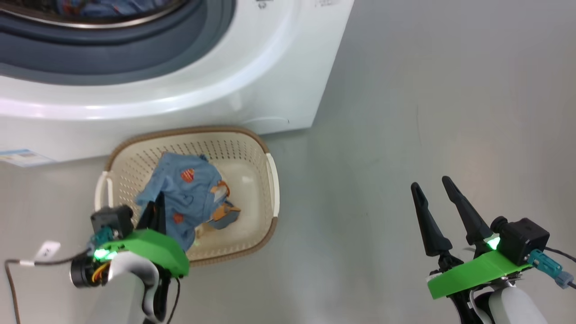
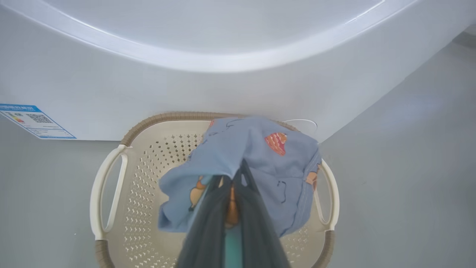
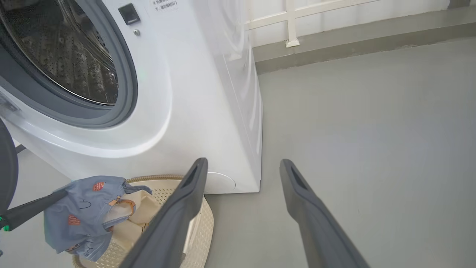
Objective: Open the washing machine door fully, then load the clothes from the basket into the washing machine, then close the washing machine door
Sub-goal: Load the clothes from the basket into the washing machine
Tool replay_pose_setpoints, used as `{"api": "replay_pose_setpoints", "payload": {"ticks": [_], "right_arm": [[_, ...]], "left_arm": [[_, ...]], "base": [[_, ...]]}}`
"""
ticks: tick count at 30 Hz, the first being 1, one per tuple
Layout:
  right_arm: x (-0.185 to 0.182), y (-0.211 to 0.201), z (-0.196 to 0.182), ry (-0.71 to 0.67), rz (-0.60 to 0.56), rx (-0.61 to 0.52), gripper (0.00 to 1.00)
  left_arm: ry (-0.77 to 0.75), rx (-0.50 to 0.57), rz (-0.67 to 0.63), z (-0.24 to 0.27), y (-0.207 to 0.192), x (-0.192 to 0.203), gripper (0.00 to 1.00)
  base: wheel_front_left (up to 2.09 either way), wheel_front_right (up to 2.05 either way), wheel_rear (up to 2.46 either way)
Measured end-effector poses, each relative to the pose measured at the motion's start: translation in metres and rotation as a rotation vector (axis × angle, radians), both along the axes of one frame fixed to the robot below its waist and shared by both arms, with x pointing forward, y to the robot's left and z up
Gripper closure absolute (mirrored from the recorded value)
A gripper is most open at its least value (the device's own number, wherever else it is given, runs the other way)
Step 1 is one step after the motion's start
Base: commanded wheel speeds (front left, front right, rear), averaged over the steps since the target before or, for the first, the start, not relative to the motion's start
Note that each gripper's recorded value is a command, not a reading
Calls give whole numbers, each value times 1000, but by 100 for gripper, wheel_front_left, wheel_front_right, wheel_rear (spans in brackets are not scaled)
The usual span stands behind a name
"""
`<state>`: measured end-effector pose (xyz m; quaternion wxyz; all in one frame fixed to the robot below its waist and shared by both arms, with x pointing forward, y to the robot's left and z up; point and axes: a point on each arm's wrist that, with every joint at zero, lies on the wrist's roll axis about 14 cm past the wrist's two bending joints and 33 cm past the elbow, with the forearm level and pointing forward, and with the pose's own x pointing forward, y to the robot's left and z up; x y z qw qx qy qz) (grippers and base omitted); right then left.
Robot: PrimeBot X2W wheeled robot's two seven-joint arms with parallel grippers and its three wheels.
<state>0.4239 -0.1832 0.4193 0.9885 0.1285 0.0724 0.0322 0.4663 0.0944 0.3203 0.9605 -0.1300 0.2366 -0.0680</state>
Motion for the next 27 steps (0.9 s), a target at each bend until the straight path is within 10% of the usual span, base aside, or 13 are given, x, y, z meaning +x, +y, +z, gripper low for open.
{"api": "replay_pose_setpoints", "payload": {"ticks": [27], "right_arm": [[-69, 5, 52, -111, 12, -5, 0]], "left_arm": [[-311, -19, 114, 118, 37, -88, 100]], "base": [[0, 0, 0]]}}
